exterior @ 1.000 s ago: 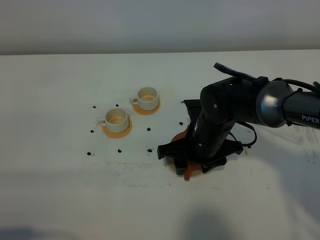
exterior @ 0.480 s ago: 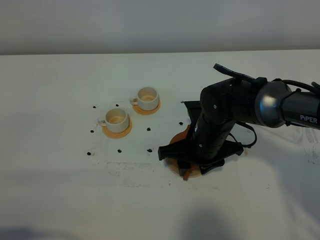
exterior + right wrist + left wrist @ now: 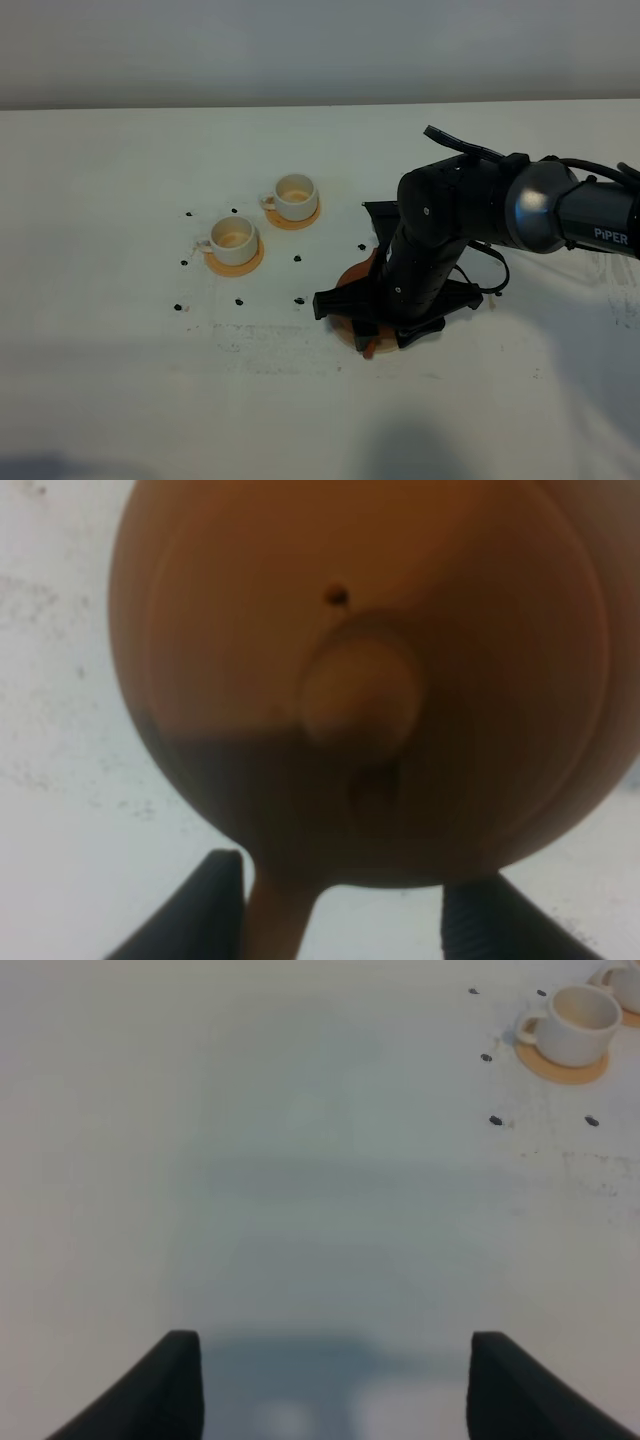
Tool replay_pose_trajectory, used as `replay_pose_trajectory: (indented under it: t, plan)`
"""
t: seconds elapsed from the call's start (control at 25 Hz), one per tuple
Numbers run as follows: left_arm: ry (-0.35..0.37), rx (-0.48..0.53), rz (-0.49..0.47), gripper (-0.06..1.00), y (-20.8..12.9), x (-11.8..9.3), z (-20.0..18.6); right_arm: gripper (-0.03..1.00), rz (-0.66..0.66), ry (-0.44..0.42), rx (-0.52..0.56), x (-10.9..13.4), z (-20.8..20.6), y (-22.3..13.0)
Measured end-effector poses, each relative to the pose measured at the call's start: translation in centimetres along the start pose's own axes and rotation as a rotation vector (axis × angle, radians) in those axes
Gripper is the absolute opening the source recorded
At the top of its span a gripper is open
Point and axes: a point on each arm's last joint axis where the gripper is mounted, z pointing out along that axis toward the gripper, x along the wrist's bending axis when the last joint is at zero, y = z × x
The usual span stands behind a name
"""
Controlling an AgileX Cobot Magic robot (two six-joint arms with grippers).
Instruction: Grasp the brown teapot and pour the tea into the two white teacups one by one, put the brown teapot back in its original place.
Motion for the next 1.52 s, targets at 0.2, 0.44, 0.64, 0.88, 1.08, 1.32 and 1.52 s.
replay_pose_trajectory:
  t: [0.2, 0.44, 0.64, 0.88, 1.08, 1.32, 1.52]
  plan:
    - [0.0, 0.0, 0.0, 0.54, 0.0, 0.0, 0.0, 0.29, -0.038, 0.008, -0.007, 0.1, 0.0, 0.1]
    - [0.0, 0.0, 0.0, 0.54, 0.0, 0.0, 0.0, 0.1, -0.135, 0.014, -0.006, 0.1, 0.0, 0.1]
    - [0.0, 0.0, 0.0, 0.54, 0.0, 0.0, 0.0, 0.1, -0.165, 0.01, -0.004, 0.1, 0.1, 0.1]
    - [0.0, 0.0, 0.0, 0.54, 0.0, 0.0, 0.0, 0.1, -0.195, -0.011, -0.008, 0.0, -0.1, 0.2]
    - [0.0, 0.0, 0.0, 0.54, 0.0, 0.0, 0.0, 0.1, -0.209, -0.024, -0.01, -0.1, -0.1, 0.2]
    - [0.0, 0.0, 0.0, 0.54, 0.0, 0.0, 0.0, 0.1, -0.241, -0.032, -0.026, -0.1, -0.7, 0.3]
    - [0.0, 0.0, 0.0, 0.54, 0.0, 0.0, 0.0, 0.1, -0.266, -0.044, -0.043, -0.2, -1.3, 0.3]
